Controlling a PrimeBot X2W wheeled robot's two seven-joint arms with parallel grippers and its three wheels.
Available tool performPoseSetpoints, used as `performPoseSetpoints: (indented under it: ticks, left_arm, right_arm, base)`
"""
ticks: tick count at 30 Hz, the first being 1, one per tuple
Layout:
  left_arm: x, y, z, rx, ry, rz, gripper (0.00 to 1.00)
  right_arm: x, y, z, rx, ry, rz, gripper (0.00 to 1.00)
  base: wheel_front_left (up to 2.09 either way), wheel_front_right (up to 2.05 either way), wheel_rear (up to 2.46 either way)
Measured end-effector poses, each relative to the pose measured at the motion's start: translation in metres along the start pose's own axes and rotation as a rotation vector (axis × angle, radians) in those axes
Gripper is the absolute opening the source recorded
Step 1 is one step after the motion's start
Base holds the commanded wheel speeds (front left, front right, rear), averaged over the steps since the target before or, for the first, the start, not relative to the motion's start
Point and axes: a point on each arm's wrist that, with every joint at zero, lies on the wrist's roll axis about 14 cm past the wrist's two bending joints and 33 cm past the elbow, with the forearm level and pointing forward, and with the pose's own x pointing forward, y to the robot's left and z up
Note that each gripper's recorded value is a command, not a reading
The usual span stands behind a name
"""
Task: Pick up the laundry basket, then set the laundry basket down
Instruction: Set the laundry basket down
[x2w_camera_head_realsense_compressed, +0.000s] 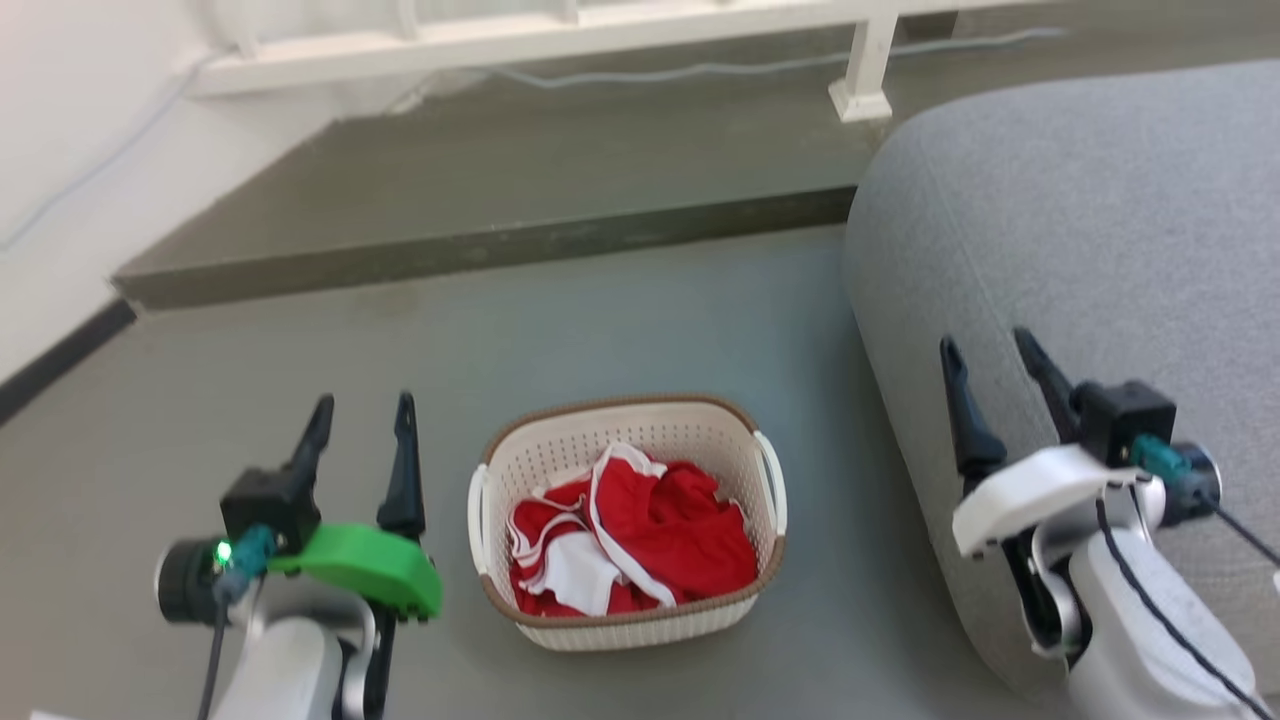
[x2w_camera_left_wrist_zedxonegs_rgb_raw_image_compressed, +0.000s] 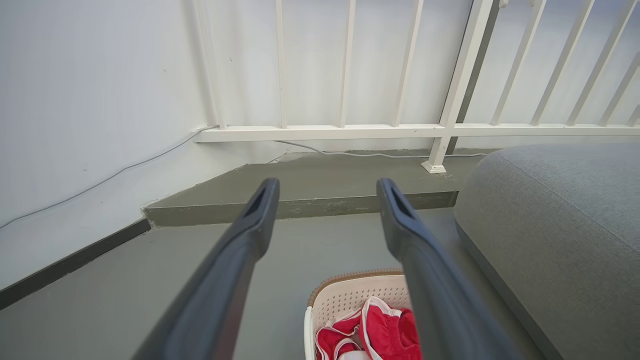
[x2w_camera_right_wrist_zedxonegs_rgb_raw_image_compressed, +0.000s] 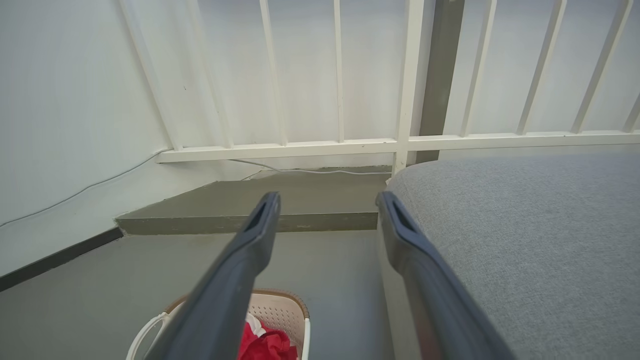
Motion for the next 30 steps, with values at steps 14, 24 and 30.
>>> performPoseSetpoints:
  ticks: [14, 24, 30]
  left_arm:
    - [-0.042, 0.003, -0.014, -0.008, 0.035, 0.038, 1.00]
    - [-0.056, 0.008, -0.017, -0.021, 0.041, 0.070, 1.00]
    - [-0.059, 0.008, -0.016, -0.019, 0.039, 0.070, 1.00]
  right_arm:
    - [-0.036, 0.001, -0.016, 0.011, 0.037, -0.024, 1.00]
    - [-0.046, -0.004, -0.017, 0.006, 0.035, -0.046, 1.00]
    - [-0.050, -0.004, -0.017, -0.004, 0.034, -0.052, 1.00]
  base:
    - [0.00, 0.00, 0.00]
    - [0.00, 0.00, 0.00]
    - [0.00, 0.00, 0.00]
